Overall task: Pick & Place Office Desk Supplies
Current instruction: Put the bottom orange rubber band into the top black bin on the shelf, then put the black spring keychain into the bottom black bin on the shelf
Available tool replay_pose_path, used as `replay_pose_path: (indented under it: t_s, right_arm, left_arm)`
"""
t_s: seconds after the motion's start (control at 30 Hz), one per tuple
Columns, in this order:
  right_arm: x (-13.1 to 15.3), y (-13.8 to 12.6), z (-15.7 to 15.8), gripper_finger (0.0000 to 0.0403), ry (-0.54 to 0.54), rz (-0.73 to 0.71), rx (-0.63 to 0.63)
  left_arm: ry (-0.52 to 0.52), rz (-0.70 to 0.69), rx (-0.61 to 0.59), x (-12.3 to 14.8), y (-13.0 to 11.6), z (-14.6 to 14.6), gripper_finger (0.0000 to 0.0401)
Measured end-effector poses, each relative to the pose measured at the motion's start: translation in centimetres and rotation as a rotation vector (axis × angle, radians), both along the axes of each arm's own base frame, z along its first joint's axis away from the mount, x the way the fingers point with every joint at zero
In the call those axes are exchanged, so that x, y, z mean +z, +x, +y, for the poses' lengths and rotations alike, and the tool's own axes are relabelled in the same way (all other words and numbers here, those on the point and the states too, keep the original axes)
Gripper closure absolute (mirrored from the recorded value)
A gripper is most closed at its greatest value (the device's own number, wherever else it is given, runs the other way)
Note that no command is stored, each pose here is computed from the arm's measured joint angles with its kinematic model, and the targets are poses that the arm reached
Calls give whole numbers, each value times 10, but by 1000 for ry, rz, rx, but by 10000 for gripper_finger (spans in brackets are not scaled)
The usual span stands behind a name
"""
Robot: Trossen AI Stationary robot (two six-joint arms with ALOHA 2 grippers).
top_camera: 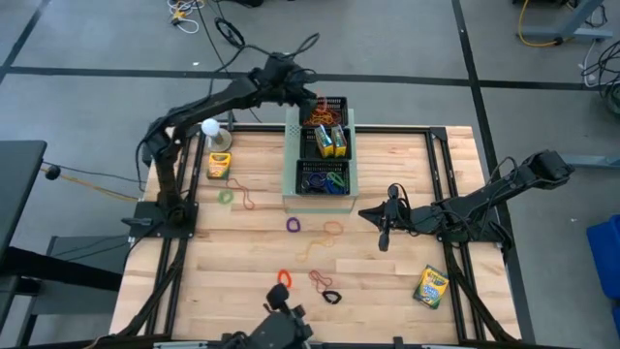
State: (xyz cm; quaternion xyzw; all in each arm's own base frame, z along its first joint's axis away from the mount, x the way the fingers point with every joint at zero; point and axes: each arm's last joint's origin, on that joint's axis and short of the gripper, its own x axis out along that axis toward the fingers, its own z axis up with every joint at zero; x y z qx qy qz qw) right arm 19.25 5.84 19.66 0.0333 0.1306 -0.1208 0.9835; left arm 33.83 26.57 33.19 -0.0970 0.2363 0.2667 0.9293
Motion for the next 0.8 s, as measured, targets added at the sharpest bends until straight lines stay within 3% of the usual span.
replay_pose_path:
  t_s: [0.2,0.47,0.6,0.8]
  right_arm:
    - [0,0,0,375,0,0,1]
    - [0,0,0,375,0,0,1]
    - [0,0,0,375,0,0,1]
    - [0,0,0,375,0,0,1]
  left_arm:
    - [-25,56,-22,13,3,-8,333]
    - [-26,170,-76,33,-15,-29,274]
    - [60,299,-137,45,-33,-52,294]
    - [115,219,-178,45,-73,-84,372]
